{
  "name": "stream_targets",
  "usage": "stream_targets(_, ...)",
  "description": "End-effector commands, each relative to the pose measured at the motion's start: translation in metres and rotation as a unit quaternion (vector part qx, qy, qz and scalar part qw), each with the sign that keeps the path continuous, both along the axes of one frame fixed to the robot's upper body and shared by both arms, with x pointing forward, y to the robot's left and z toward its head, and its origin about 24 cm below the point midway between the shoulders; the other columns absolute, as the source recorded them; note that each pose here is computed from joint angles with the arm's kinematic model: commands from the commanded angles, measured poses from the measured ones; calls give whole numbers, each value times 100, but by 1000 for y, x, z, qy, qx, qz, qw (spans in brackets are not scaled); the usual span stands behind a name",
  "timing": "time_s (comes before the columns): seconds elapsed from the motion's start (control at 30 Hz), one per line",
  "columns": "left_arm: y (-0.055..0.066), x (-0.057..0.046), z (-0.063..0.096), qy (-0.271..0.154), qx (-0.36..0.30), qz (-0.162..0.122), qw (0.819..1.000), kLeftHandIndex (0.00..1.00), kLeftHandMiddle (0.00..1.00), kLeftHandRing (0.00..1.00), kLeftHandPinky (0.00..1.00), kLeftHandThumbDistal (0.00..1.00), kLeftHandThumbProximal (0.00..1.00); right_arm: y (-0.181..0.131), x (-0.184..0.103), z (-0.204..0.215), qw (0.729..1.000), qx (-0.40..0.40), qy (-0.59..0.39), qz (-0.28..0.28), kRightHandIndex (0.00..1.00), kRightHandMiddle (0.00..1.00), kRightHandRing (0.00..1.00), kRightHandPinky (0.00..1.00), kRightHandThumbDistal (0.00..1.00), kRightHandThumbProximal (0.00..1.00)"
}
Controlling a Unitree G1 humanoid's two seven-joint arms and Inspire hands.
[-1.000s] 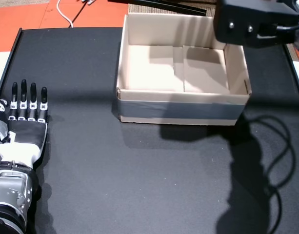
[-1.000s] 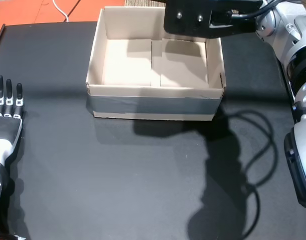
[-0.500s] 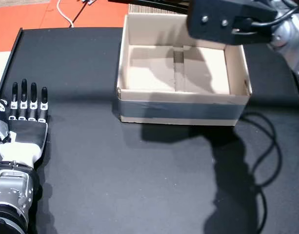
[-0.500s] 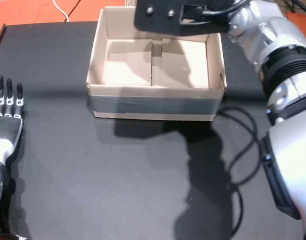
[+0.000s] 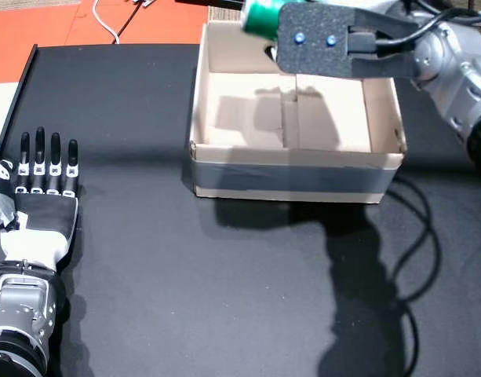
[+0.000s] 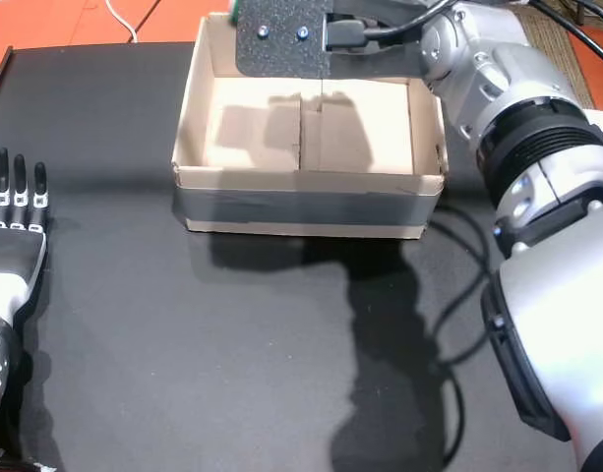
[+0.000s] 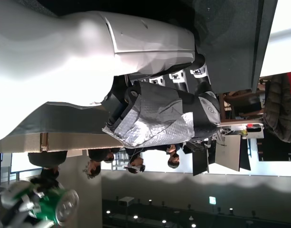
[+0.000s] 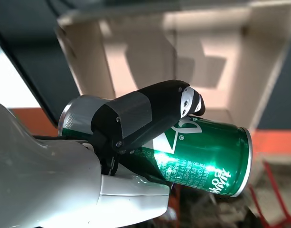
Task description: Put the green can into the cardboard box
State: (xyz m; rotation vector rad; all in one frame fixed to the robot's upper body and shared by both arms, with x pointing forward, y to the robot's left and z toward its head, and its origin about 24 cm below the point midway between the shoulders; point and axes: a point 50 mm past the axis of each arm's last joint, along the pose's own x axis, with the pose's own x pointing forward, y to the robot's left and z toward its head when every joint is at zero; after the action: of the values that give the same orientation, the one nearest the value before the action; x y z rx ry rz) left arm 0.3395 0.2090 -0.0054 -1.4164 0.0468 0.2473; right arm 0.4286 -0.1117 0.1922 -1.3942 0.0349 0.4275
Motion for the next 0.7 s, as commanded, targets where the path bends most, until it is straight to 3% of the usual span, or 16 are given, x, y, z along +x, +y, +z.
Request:
stream_targets(0.0, -8, -17, -24, 54, -9, -10, 998, 50, 52, 65, 78, 0, 58, 4, 1, 9, 1000, -7, -2, 7, 0, 6, 19, 33, 33, 40)
stream_targets(0.3, -9, -16, -24, 56, -13, -10, 998, 50, 50, 63, 77, 0, 57, 0, 0, 5, 1000, -9, 15, 12, 4, 9, 21, 38, 31, 44)
stream_targets(0.43, -10, -15, -23, 55, -14, -7, 998, 51, 51, 63, 76, 0, 57, -2, -1, -1, 1000, 4, 23, 7, 5, 9, 20, 32, 35, 45)
stream_targets(0.5, -10, -15, -23, 52, -11, -9, 999, 53, 53, 64, 78, 0, 58, -3, -2, -5, 1000, -1, 25, 11, 8, 10, 20, 30, 32, 50)
stream_targets(0.67, -12, -14, -23, 52, -17, -7, 998, 51, 52, 64, 77, 0, 57, -5, -3, -13, 999, 21, 32, 18, 7, 10, 19, 25, 30, 49)
